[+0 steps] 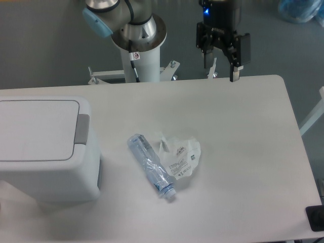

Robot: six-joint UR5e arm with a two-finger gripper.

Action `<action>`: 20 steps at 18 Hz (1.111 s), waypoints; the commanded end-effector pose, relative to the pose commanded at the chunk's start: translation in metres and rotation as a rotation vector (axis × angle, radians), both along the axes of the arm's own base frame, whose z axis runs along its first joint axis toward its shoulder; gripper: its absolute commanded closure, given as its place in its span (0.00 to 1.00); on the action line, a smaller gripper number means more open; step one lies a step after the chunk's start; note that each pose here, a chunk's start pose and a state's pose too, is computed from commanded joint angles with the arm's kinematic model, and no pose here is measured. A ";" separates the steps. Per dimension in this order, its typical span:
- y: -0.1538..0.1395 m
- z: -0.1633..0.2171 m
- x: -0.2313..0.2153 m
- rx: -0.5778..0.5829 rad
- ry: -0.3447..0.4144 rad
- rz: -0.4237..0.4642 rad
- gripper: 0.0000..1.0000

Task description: Open the trash can

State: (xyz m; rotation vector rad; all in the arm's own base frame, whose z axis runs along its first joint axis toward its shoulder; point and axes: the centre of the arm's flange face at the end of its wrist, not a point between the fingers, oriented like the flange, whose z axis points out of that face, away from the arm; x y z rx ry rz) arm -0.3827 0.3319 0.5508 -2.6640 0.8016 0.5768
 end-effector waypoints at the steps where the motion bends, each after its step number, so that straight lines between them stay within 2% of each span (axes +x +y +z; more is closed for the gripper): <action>1: 0.000 0.000 0.000 0.000 0.000 0.000 0.00; 12: 0.002 0.002 0.001 0.007 0.000 -0.004 0.00; 16: 0.013 0.009 0.008 0.053 -0.038 0.068 0.00; 20: 0.029 0.018 0.016 0.085 -0.060 0.103 0.00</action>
